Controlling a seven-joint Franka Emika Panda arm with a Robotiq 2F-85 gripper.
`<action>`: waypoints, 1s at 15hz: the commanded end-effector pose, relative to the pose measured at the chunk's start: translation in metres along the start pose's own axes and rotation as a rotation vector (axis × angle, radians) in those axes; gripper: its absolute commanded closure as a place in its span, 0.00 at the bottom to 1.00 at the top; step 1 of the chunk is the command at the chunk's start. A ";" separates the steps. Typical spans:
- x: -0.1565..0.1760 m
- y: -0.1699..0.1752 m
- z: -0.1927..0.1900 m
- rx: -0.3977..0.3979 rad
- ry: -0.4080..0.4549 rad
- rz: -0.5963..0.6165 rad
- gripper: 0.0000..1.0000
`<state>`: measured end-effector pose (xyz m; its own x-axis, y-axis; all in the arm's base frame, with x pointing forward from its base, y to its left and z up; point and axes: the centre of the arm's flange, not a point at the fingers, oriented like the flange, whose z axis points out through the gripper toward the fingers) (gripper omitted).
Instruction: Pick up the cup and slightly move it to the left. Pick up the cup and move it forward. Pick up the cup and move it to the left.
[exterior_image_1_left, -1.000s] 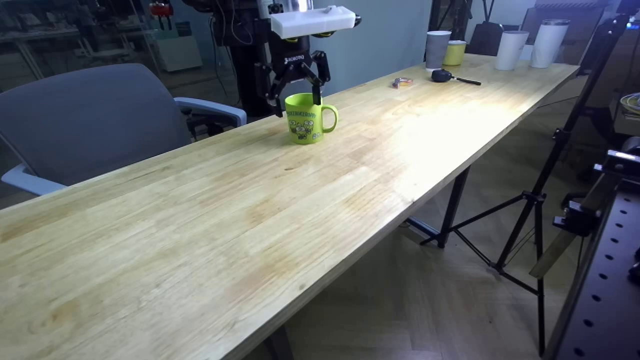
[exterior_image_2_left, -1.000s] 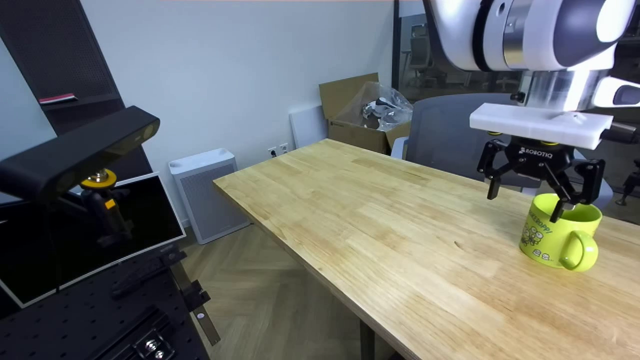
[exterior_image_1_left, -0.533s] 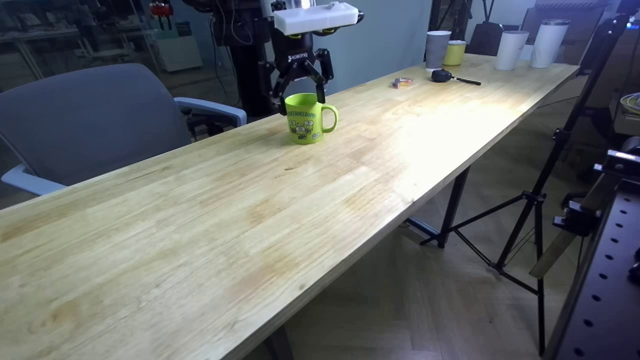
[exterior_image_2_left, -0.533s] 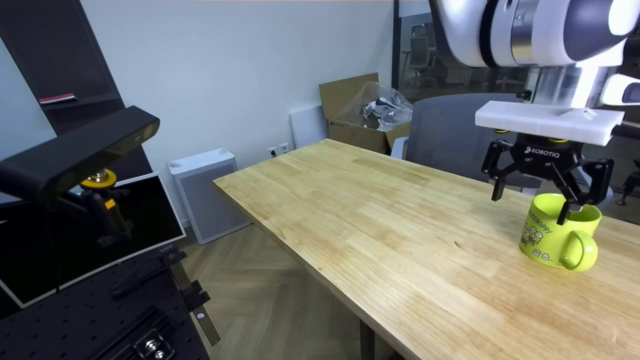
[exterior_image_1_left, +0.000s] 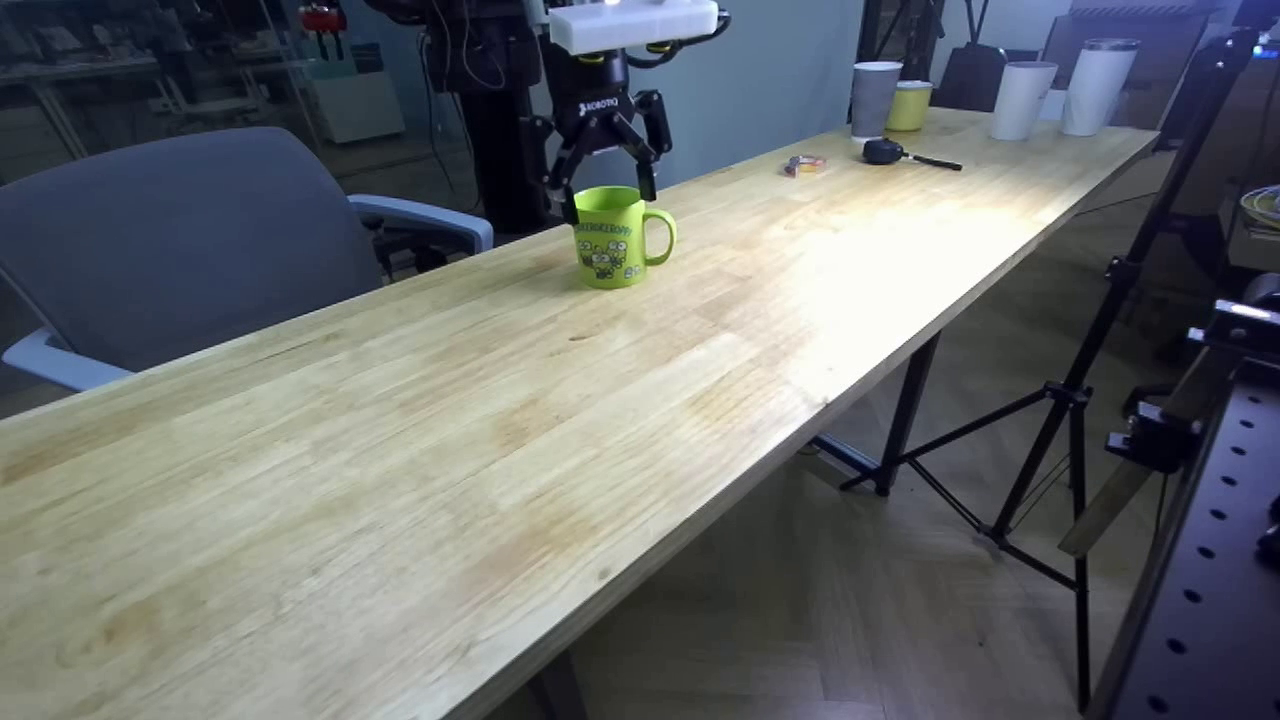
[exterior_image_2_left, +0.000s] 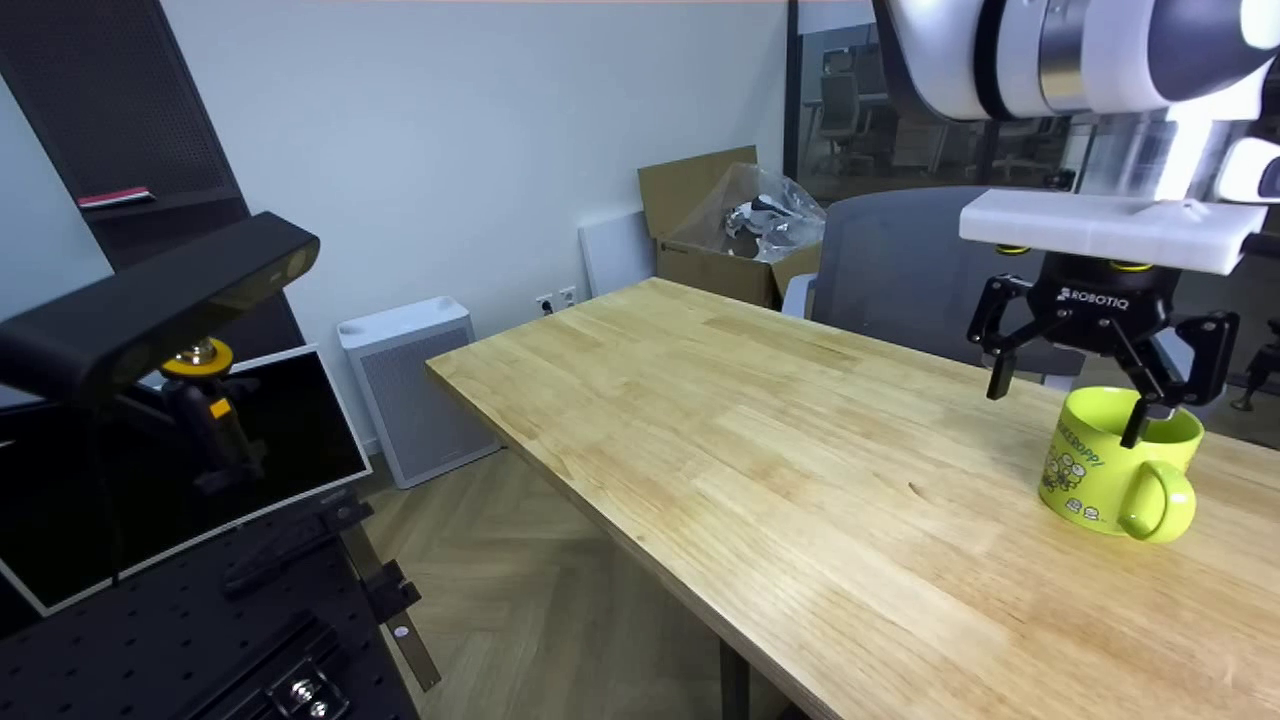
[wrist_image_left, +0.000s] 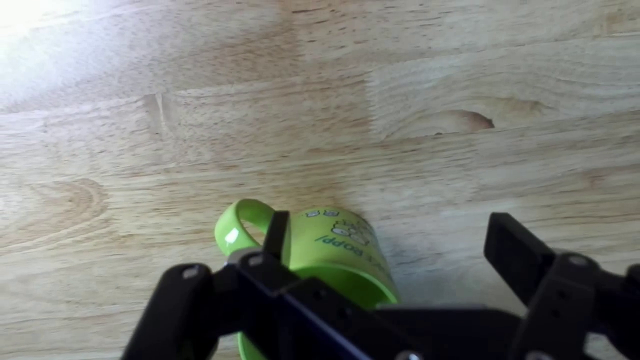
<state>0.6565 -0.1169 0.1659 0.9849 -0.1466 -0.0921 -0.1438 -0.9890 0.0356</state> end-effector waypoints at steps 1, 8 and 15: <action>0.017 0.004 -0.001 -0.010 -0.010 0.007 0.00; 0.043 0.023 0.008 -0.031 0.001 0.024 0.00; 0.050 0.030 0.014 -0.075 -0.023 0.027 0.00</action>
<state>0.6855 -0.1488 0.1468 0.9812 -0.1624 -0.1042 -0.1546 -0.9848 0.0797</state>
